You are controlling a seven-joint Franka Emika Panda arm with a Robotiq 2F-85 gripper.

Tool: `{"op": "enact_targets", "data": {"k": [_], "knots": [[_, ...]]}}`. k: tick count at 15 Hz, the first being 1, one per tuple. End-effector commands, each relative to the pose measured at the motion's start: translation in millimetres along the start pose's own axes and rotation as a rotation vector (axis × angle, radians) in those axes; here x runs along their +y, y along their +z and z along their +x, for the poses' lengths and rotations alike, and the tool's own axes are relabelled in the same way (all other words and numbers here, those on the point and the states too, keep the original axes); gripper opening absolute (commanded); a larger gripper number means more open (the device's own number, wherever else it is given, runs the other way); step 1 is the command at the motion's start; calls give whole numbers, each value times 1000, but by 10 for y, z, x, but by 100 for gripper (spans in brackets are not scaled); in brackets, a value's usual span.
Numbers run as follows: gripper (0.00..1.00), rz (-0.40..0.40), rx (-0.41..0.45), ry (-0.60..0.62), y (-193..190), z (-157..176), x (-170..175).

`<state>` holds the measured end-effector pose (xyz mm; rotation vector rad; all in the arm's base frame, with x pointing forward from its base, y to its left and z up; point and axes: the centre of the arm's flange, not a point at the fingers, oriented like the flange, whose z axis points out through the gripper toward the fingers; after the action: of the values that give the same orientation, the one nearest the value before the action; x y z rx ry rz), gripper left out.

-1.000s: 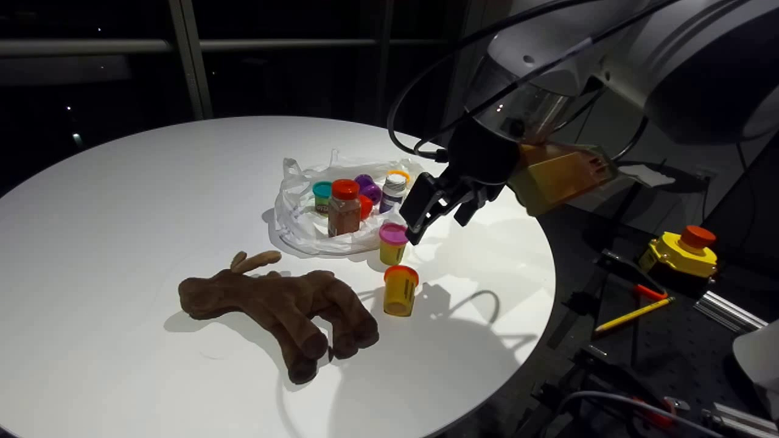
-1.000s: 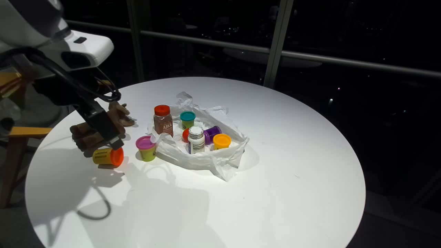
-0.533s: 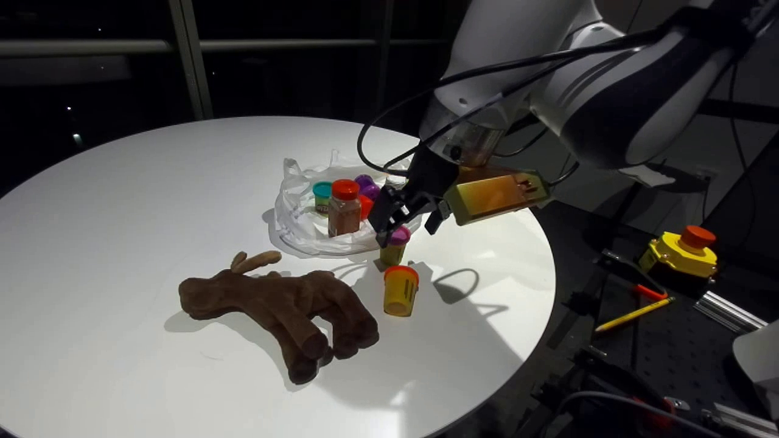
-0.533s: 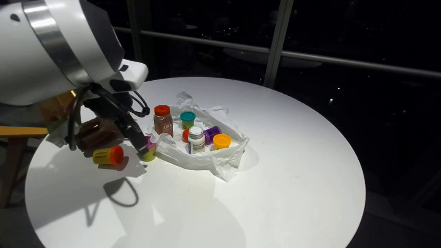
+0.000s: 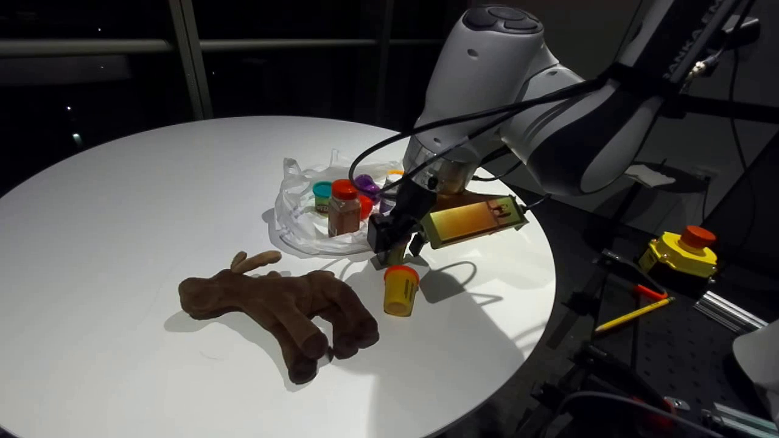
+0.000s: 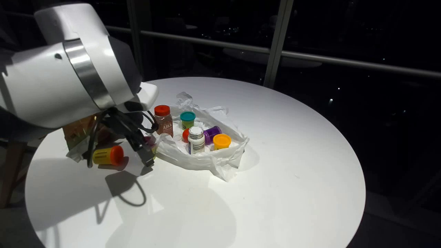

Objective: Put all the contents in the white plastic bag

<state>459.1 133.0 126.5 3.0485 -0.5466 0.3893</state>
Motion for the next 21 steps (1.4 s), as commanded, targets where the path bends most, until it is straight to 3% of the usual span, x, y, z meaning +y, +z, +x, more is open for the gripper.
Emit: {"op": "enact_targets", "data": {"k": [1, 3, 6, 9, 10, 12, 18, 21], "knots": [[31, 29, 6, 24, -115, -31, -6], [15, 25, 45, 36, -256, -8, 7], [9, 23, 91, 42, -451, 79, -28], [14, 9, 114, 37, -555, 114, -76], [34, -2, 111, 33, -551, 113, -86], [47, -31, 99, 25, -495, 80, -95], [97, -91, 66, 16, -302, 7, -49], [100, -89, 84, 17, -287, 25, -50]]}}
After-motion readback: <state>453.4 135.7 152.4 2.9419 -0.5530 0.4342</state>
